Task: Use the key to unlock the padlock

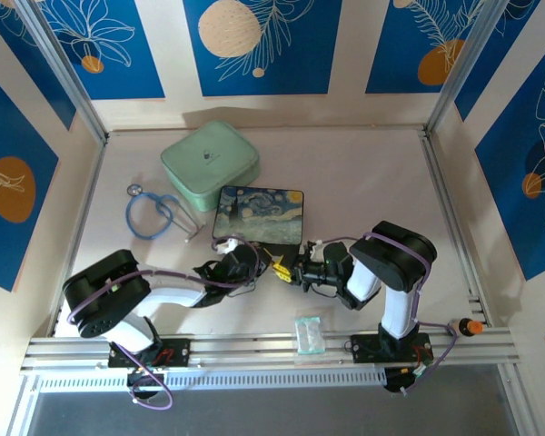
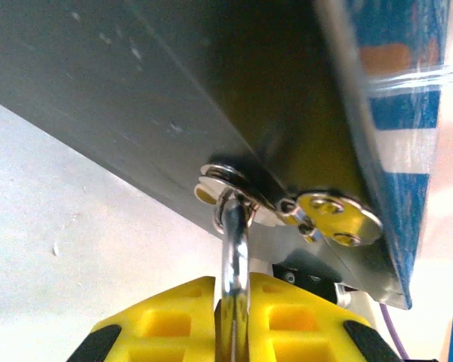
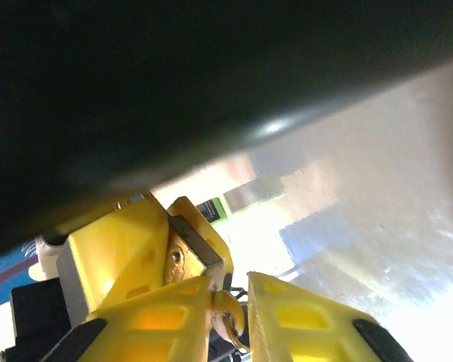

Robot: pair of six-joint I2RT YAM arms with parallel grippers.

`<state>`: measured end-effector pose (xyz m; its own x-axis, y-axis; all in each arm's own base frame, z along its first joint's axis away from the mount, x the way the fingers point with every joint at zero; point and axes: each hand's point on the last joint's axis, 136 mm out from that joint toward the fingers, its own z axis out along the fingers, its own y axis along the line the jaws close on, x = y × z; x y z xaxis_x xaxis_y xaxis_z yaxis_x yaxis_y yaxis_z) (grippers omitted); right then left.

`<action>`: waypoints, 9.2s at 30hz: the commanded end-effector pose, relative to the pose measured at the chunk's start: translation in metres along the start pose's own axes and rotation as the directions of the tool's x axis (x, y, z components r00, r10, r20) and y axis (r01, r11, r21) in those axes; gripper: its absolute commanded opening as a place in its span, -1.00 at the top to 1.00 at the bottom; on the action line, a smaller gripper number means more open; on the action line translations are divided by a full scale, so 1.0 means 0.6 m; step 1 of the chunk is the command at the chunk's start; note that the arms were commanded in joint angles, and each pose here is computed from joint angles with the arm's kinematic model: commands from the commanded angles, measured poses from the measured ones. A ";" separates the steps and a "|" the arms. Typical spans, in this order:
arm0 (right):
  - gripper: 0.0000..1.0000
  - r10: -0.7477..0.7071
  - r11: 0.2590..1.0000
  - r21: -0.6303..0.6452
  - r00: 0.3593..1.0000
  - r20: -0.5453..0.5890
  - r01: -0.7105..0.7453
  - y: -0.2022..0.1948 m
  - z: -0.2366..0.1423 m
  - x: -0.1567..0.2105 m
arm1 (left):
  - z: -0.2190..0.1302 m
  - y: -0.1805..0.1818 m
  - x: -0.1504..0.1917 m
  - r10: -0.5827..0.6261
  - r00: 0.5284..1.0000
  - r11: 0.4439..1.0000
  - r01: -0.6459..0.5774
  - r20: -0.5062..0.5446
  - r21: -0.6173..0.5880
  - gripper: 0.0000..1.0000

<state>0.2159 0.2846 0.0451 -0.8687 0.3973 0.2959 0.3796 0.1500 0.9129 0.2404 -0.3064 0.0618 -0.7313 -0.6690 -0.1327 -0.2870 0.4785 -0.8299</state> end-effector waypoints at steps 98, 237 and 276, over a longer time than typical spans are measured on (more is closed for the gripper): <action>0.41 -0.898 -0.094 0.429 0.110 -0.426 0.898 -0.005 -0.057 0.027 | -0.005 -0.060 0.063 0.050 0.984 0.998 -0.041 -0.169 0.056 1.00; -0.15 -0.748 0.492 0.688 0.663 0.021 0.533 0.003 -0.128 -0.097 | -0.030 0.144 -0.051 0.659 0.707 0.500 -0.667 -0.258 -0.552 0.51; -0.15 -0.753 0.490 0.684 0.658 0.019 0.541 -0.008 -0.142 -0.089 | -0.044 0.088 -0.029 0.795 0.518 0.254 -0.756 -0.314 -0.603 0.52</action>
<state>0.2343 0.1882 0.0482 -0.8593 0.1563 -0.4871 -0.0662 0.9102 0.4089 0.2235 -0.2559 0.0316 -0.8087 0.1721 -0.5625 0.0938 0.9817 0.1656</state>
